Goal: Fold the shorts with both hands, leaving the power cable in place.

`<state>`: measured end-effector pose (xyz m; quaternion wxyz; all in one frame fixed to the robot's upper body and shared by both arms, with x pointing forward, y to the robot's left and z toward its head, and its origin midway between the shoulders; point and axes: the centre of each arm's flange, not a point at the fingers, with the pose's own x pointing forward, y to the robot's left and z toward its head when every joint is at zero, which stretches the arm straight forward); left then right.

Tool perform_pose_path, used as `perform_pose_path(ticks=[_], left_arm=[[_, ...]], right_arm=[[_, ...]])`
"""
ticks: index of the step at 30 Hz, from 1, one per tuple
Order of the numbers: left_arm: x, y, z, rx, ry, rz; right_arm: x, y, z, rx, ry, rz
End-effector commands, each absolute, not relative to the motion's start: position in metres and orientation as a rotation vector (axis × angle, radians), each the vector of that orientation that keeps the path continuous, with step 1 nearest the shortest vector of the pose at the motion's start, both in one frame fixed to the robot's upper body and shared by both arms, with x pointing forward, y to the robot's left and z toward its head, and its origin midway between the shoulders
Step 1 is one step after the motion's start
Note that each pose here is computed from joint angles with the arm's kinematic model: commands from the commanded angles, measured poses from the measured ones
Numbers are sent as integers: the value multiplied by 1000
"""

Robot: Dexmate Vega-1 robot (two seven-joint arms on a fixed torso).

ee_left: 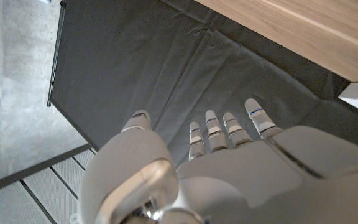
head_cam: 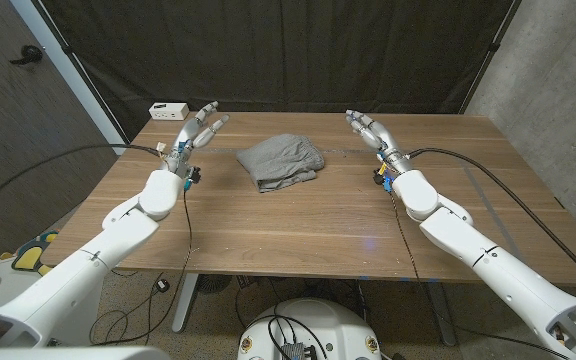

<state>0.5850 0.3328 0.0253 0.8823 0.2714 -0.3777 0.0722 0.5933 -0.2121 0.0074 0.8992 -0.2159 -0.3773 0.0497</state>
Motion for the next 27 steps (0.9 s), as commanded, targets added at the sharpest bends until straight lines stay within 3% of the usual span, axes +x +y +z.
perform_pose_path(ticks=[1, 16, 27], left_arm=[[595, 337, 22, 385, -792, 43], [604, 334, 8, 243, -786, -67], [603, 324, -10, 238, -761, -83]], right_arm=[[589, -235, -6, -230, -802, 76], [575, -254, -26, -29, -832, 19], [545, -245, -38, -64, -882, 6]])
